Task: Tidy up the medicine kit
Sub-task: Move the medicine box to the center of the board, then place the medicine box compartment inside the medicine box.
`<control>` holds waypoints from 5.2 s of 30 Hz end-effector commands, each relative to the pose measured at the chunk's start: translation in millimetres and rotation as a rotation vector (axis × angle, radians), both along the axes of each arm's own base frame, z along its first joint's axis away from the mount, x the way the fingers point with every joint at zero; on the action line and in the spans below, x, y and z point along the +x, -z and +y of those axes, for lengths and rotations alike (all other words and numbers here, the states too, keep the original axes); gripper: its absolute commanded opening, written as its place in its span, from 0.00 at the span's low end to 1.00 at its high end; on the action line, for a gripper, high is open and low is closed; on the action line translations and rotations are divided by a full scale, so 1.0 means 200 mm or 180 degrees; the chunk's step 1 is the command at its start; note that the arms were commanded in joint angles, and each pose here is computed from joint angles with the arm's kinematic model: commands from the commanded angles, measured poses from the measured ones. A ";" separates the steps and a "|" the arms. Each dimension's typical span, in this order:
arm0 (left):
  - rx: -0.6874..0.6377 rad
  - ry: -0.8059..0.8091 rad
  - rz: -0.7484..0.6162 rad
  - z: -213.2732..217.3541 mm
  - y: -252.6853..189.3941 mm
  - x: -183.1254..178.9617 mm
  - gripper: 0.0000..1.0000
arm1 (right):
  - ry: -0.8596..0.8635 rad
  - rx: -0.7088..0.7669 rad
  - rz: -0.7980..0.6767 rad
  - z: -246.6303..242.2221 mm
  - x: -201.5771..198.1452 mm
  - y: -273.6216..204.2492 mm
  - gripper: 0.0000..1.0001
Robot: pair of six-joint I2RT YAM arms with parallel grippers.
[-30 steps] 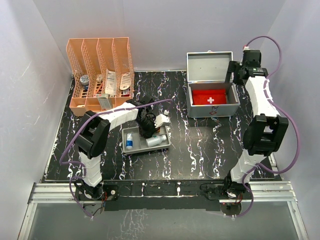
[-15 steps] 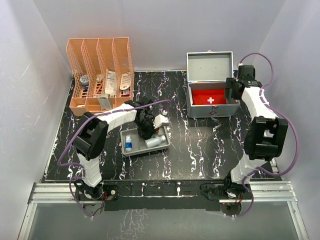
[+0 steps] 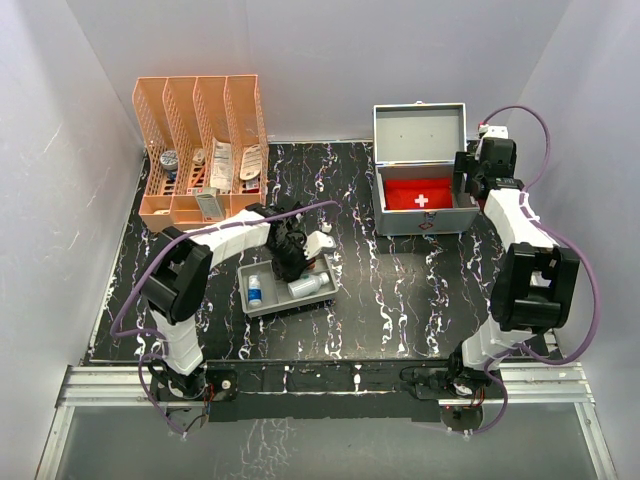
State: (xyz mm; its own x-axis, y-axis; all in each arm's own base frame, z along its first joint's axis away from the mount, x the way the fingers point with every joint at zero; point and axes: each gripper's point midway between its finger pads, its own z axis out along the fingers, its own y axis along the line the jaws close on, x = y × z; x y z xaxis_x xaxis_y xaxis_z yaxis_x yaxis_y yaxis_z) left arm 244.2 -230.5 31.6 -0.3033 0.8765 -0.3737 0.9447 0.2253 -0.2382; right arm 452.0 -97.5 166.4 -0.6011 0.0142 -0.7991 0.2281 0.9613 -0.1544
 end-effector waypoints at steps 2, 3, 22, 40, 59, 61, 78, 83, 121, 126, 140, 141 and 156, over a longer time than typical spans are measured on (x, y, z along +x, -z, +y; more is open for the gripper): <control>-0.0136 -0.0054 0.0087 0.00 -0.10 -0.08 0.00 | -0.0018 -0.0037 -0.0220 -0.05 0.11 0.00 0.78; -0.0139 -0.0061 0.0087 0.00 -0.11 -0.08 0.00 | -0.0017 -0.0030 -0.0191 -0.05 0.12 0.02 0.77; -0.0177 -0.0127 0.0051 -0.01 -0.14 -0.08 0.00 | -0.0296 0.0267 0.0455 0.05 -0.01 0.33 0.05; -0.0132 -0.0131 0.0044 0.01 -0.17 -0.09 0.00 | -0.0593 0.0224 0.0408 0.23 -0.31 0.28 0.02; 0.0038 -0.0148 -0.0581 0.12 -0.19 0.00 0.00 | -0.1049 0.0307 0.0614 0.60 -0.38 0.27 0.01; 0.0028 -0.0157 -0.0601 0.12 -0.21 0.00 0.00 | -0.1066 0.0324 0.0625 0.62 -0.39 0.27 0.00; -0.0004 -0.0299 -0.0752 0.16 -0.50 -0.05 0.00 | -0.1102 0.0406 0.0708 0.68 -0.43 0.32 0.00; -0.0037 -0.0416 -0.0870 0.11 -0.65 0.04 0.00 | -0.1119 0.0418 0.0745 0.69 -0.45 0.32 0.00; -0.0245 -0.0466 -0.1335 -0.08 -0.91 0.28 0.00 | -0.0749 0.0754 0.0739 0.98 -0.72 0.37 0.00; -0.0251 -0.0440 -0.1336 -0.09 -0.91 0.28 0.00 | -0.0687 0.0774 0.0680 1.02 -0.73 0.36 0.00; -0.0259 -0.0405 -0.1356 -0.10 -0.91 0.27 0.00 | -0.0918 0.0756 0.0749 1.24 -0.77 0.40 0.00; -0.0261 -0.0414 -0.1357 -0.10 -0.91 0.28 0.00 | -0.0925 0.0752 0.0758 1.24 -0.77 0.40 0.00; -0.0255 -0.0322 -0.1425 -0.12 -0.95 0.29 0.00 | -0.1051 0.0880 0.0284 1.30 -0.67 0.08 0.52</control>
